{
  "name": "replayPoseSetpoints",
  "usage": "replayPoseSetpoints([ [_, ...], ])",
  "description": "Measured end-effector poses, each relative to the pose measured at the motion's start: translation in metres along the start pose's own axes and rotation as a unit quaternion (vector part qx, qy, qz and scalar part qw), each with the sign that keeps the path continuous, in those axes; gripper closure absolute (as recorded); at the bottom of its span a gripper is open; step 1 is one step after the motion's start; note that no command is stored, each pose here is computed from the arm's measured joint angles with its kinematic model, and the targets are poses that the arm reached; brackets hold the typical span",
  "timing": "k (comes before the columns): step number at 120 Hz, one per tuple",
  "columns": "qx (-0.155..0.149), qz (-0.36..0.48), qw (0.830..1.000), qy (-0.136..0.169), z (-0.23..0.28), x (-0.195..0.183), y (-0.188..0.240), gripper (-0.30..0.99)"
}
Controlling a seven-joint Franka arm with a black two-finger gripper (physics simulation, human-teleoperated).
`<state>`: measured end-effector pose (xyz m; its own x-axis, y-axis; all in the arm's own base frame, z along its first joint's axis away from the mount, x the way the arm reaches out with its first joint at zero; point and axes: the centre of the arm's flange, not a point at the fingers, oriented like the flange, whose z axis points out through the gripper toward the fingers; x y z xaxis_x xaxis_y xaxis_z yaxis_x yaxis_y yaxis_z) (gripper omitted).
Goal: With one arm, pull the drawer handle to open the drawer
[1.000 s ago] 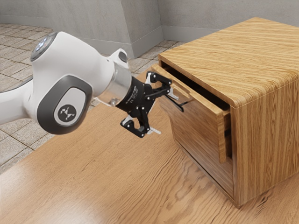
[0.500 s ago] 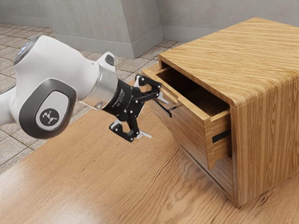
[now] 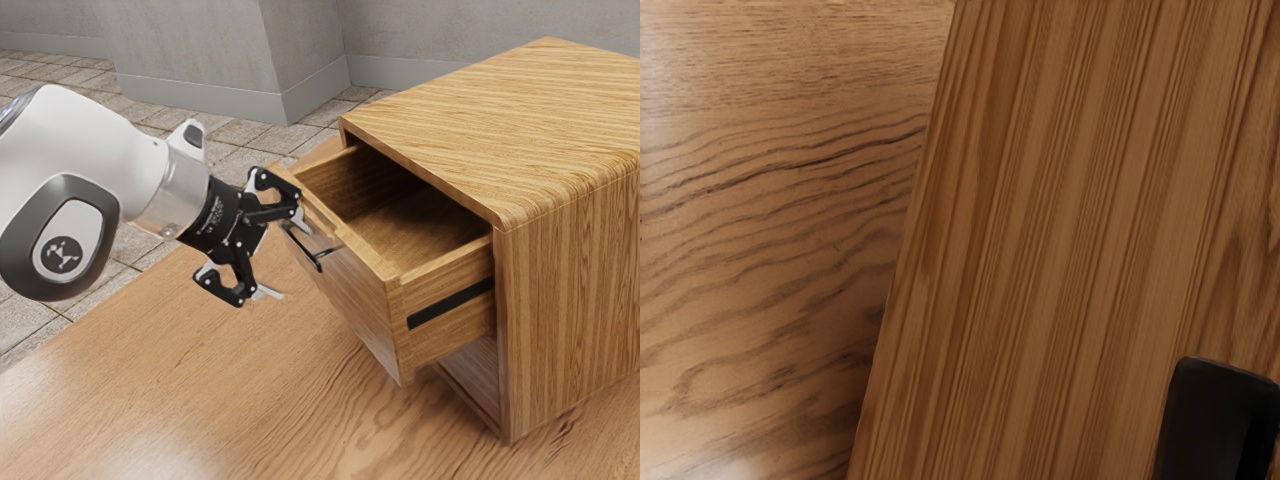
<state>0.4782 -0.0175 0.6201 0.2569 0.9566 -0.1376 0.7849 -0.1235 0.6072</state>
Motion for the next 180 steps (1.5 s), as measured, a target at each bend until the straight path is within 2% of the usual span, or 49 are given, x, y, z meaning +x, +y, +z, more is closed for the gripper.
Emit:
replayPoseSetpoints([
  [24, 0.008, 0.020, 1.000, 0.013, -0.003, 0.002, -0.008, 0.01],
  [38, 0.000, 0.023, 1.000, 0.019, -0.019, 0.003, -0.013, 0.02],
  [60, -0.008, 0.023, 1.000, 0.007, -0.031, -0.010, -0.015, 0.03],
  [98, 0.005, 0.029, 1.000, -0.011, -0.033, -0.021, -0.040, 0.01],
  [140, -0.001, 0.035, 0.999, -0.002, -0.061, -0.019, -0.060, 0.01],
  [146, -0.017, 0.040, 0.999, 0.015, -0.087, -0.026, -0.063, 0.01],
  [150, -0.044, 0.041, 0.997, 0.040, -0.127, -0.030, -0.063, 0.01],
  [159, -0.124, 0.033, 0.986, 0.110, -0.261, -0.051, -0.065, 0.01],
  [165, -0.163, 0.015, 0.976, 0.145, -0.348, -0.061, -0.066, 0.01],
  [171, -0.167, 0.000, 0.972, 0.165, -0.395, -0.068, -0.070, 0.01],
  [180, -0.131, -0.017, 0.976, 0.173, -0.404, -0.066, -0.071, 0.01],
])
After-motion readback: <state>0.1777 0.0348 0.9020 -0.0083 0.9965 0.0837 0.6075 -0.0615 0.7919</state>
